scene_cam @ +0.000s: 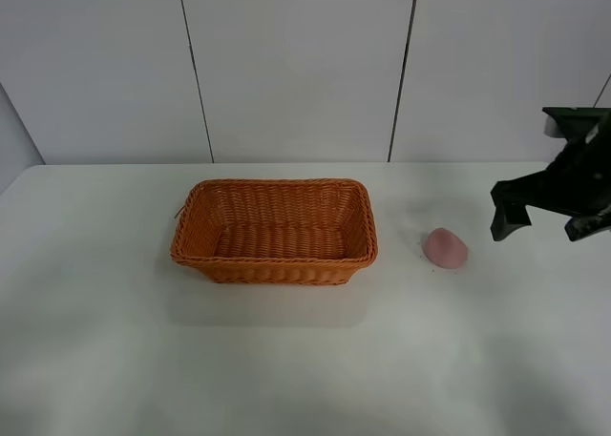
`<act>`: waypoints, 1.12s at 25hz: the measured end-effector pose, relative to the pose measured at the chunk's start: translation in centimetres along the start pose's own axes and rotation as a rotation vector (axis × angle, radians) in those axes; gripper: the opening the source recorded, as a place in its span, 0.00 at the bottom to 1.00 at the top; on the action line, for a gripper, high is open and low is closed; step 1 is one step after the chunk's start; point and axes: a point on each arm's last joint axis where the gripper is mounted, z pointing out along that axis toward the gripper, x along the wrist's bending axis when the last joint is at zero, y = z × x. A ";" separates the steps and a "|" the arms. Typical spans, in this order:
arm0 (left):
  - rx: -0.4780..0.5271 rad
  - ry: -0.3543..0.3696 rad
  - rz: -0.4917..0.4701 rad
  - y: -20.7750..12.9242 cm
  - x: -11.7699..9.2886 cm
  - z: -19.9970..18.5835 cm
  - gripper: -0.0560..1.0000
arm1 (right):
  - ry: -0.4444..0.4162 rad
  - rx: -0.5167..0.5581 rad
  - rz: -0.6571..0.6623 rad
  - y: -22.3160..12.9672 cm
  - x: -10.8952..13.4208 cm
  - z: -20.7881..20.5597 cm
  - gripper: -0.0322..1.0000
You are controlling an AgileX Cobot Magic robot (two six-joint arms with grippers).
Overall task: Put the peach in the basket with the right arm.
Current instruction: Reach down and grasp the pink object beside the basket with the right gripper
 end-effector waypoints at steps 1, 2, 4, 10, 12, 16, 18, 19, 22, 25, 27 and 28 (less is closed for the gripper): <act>0.000 0.000 0.000 0.0 0.0 0.0 0.99 | 0.000 -0.003 0.000 1.3 0.0 0.4 0.68; 0.000 0.000 0.000 0.0 0.0 0.0 0.99 | 0.000 0.002 0.000 2.5 0.1 1.2 0.68; 0.000 0.000 0.000 0.0 0.0 0.0 0.99 | 0.000 0.009 -0.002 4.4 0.1 2.6 0.68; 0.000 0.000 0.000 0.0 0.0 0.0 0.99 | 0.015 0.057 -0.020 7.9 0.4 6.2 0.68; 0.000 0.000 0.000 0.0 0.0 0.0 0.99 | 0.020 0.070 -0.044 8.0 0.9 6.9 0.68; 0.000 0.000 0.000 0.0 0.0 0.0 0.99 | 0.033 0.083 -0.083 7.9 2.3 7.5 0.68; 0.000 0.000 0.000 0.0 0.0 0.0 0.99 | 0.037 0.079 -0.103 7.9 3.1 7.5 0.68; 0.000 0.000 0.000 0.0 0.0 0.0 0.99 | 0.037 0.074 -0.109 7.9 3.3 7.5 0.68; 0.000 0.000 0.000 0.0 0.0 0.0 0.99 | 0.038 0.051 -0.117 8.1 3.6 7.5 0.68; 0.000 0.000 0.000 0.0 0.0 0.0 0.99 | 0.029 0.025 -0.124 8.3 3.5 7.5 0.68; 0.000 0.000 0.000 0.0 0.0 0.0 0.99 | 0.026 0.009 -0.126 8.5 3.5 7.6 0.68; 0.000 0.000 0.000 0.0 0.0 0.0 0.99 | 0.026 0.009 -0.126 8.5 3.5 7.8 0.68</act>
